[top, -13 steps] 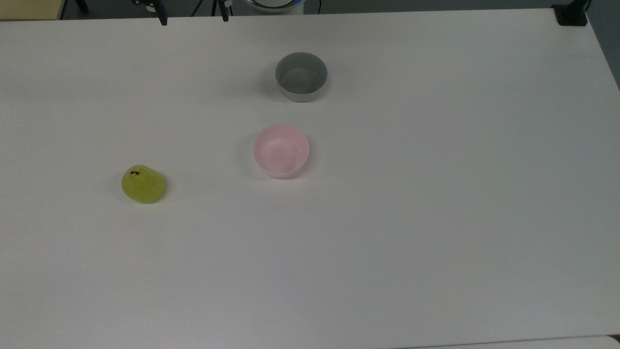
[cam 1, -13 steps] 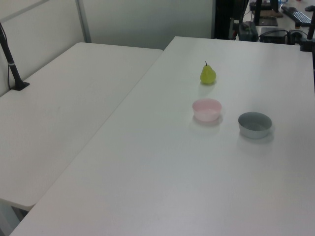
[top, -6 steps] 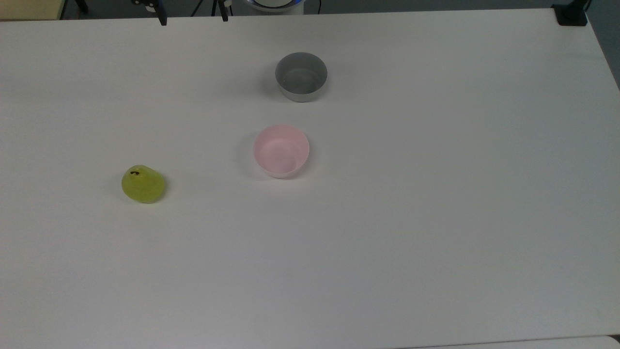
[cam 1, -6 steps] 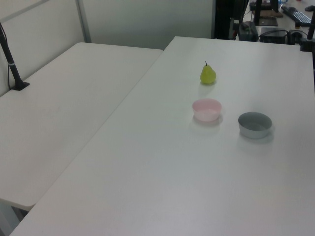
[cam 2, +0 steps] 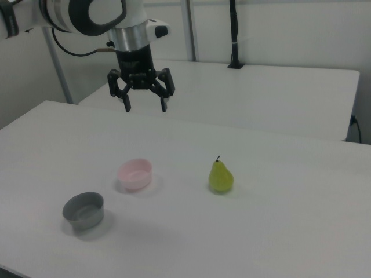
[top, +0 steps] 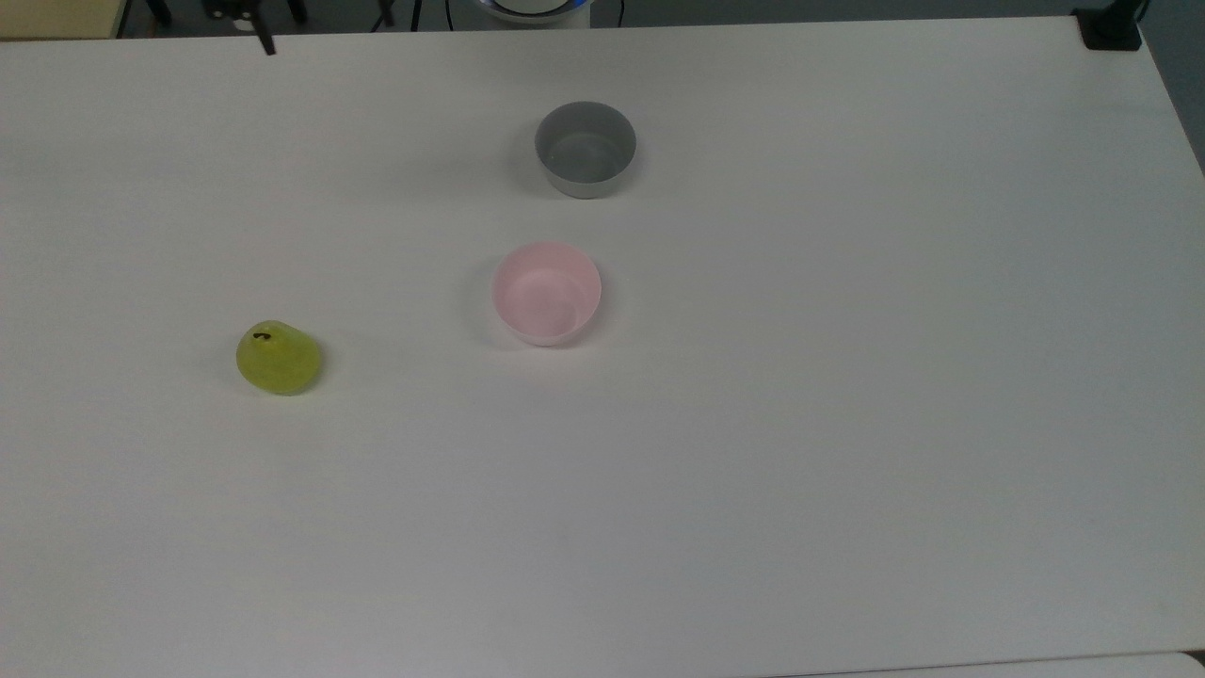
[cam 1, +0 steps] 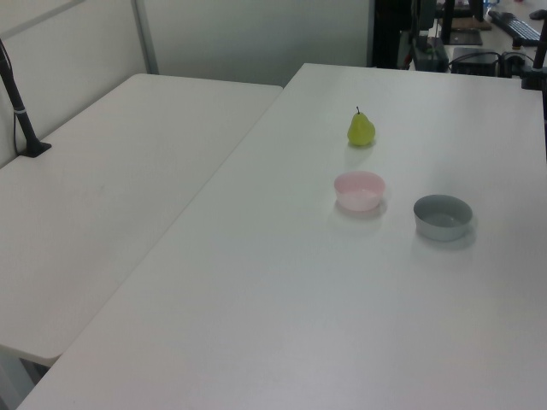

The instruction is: Place the pear in the bowl

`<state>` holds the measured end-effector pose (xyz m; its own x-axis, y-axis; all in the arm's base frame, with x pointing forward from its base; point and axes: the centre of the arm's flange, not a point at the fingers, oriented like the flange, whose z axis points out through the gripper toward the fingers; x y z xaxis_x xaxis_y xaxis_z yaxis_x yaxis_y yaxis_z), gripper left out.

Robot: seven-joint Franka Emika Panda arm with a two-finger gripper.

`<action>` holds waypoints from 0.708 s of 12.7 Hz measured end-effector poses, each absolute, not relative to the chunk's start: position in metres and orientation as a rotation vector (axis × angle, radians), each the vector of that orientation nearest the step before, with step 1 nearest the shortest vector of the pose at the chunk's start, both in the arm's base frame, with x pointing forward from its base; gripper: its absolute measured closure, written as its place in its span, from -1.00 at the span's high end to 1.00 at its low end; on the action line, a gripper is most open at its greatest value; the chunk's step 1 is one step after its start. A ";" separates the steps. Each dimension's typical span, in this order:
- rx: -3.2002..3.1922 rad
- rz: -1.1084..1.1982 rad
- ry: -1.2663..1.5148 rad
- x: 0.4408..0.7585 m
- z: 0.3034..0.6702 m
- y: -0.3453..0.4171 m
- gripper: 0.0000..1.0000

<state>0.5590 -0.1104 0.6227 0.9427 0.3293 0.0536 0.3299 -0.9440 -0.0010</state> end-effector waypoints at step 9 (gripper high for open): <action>-3.234 -0.174 -0.507 0.630 0.533 -0.185 1.00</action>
